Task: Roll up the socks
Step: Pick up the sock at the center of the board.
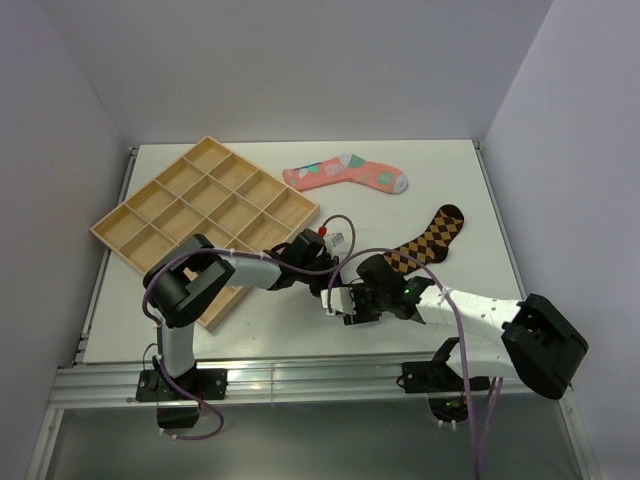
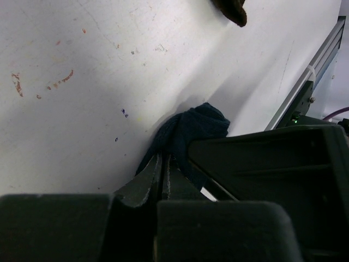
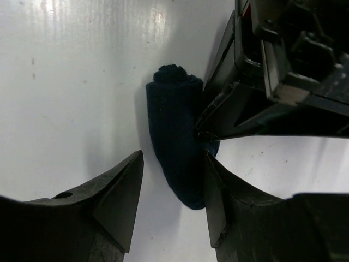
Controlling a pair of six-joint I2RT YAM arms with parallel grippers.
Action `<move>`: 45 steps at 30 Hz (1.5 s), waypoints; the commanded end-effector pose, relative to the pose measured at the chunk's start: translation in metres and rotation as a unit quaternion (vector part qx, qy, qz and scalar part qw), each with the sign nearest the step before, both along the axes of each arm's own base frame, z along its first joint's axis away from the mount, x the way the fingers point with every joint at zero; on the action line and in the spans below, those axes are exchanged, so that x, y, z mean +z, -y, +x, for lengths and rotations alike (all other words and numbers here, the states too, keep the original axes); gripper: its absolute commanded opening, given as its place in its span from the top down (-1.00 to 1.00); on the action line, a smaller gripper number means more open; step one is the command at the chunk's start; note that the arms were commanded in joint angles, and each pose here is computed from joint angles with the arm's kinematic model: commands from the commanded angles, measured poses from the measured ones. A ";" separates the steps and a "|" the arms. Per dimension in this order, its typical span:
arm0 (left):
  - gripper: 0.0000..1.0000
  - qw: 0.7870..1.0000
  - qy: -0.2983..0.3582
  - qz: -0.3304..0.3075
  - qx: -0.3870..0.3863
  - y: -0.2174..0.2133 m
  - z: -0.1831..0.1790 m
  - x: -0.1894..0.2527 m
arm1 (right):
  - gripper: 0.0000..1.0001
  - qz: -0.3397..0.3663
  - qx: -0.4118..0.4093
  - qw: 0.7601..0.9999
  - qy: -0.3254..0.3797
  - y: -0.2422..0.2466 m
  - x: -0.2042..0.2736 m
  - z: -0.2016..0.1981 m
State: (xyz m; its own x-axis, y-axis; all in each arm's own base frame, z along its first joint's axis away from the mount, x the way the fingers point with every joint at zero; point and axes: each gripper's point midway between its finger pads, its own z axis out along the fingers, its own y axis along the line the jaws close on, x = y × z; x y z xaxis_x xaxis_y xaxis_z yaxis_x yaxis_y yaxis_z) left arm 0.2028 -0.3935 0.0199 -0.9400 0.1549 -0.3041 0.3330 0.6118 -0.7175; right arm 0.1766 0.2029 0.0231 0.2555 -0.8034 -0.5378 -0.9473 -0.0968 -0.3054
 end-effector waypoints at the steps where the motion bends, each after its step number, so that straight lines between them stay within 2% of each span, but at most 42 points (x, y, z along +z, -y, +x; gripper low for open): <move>1: 0.99 0.994 -0.033 0.103 0.001 -0.035 -0.017 -0.055 | -0.06 -0.002 0.002 1.000 -0.003 -0.009 -0.002 0.002; 10: 0.99 0.995 -0.066 0.069 0.020 -0.036 -0.016 -0.045 | 0.36 -0.033 -0.028 0.999 -0.018 -0.007 -0.017 0.010; 11: 0.99 0.995 -0.066 0.065 0.026 -0.038 -0.015 -0.042 | 0.57 -0.033 -0.033 0.999 -0.019 -0.006 -0.017 0.010; 12: 0.99 0.996 -0.065 0.061 0.029 -0.037 -0.014 -0.040 | 0.66 -0.031 -0.035 0.999 -0.019 -0.007 -0.016 0.011; 18: 0.64 0.992 -0.036 0.044 0.112 -0.040 0.010 -0.011 | 0.99 -0.034 -0.056 0.998 -0.013 -0.002 -0.018 0.013; 22: 0.49 0.981 -0.019 0.018 0.192 -0.051 0.028 0.018 | 1.00 -0.026 -0.075 0.997 -0.016 -0.001 -0.016 0.014; 25: 0.40 0.969 0.005 -0.029 0.245 -0.058 0.038 0.061 | 1.00 -0.022 -0.089 0.996 -0.015 -0.003 -0.014 0.017; 27: 0.35 0.961 0.006 -0.027 0.274 -0.069 0.038 0.066 | 1.00 -0.015 -0.102 0.995 -0.008 -0.004 -0.010 0.021; 28: 0.32 0.954 0.014 -0.047 0.295 -0.073 0.040 0.083 | 1.00 -0.010 -0.110 0.994 -0.010 -0.005 -0.008 0.022; 31: 0.28 0.937 0.005 -0.064 0.344 -0.084 0.037 0.092 | 1.00 0.010 -0.136 0.991 -0.003 -0.010 0.005 0.030; 34: 0.21 0.918 -0.007 -0.108 0.382 -0.081 0.025 0.113 | 1.00 0.038 -0.169 0.985 0.009 -0.017 0.026 0.043; 36: 0.14 0.892 -0.010 -0.127 0.433 -0.085 0.030 0.123 | 1.00 0.060 -0.188 0.980 0.015 -0.025 0.044 0.051; 37: 0.14 0.890 -0.010 -0.137 0.435 -0.080 0.022 0.130 | 1.00 0.071 -0.208 0.975 0.018 -0.025 0.053 0.056; 39: 0.10 0.866 -0.008 -0.153 0.475 -0.083 0.027 0.141 | 1.00 0.091 -0.223 0.970 0.027 -0.031 0.072 0.064; 40: 0.08 0.865 -0.010 -0.154 0.478 -0.080 0.022 0.142 | 1.00 0.097 -0.236 0.967 0.028 -0.031 0.078 0.067; 42: 0.04 0.848 -0.014 -0.168 0.502 -0.081 0.027 0.147 | 1.00 0.119 -0.247 0.961 0.037 -0.038 0.097 0.075; 45: 0.03 0.844 -0.018 -0.193 0.501 -0.072 0.031 0.154 | 1.00 0.137 -0.262 0.954 0.042 -0.043 0.116 0.083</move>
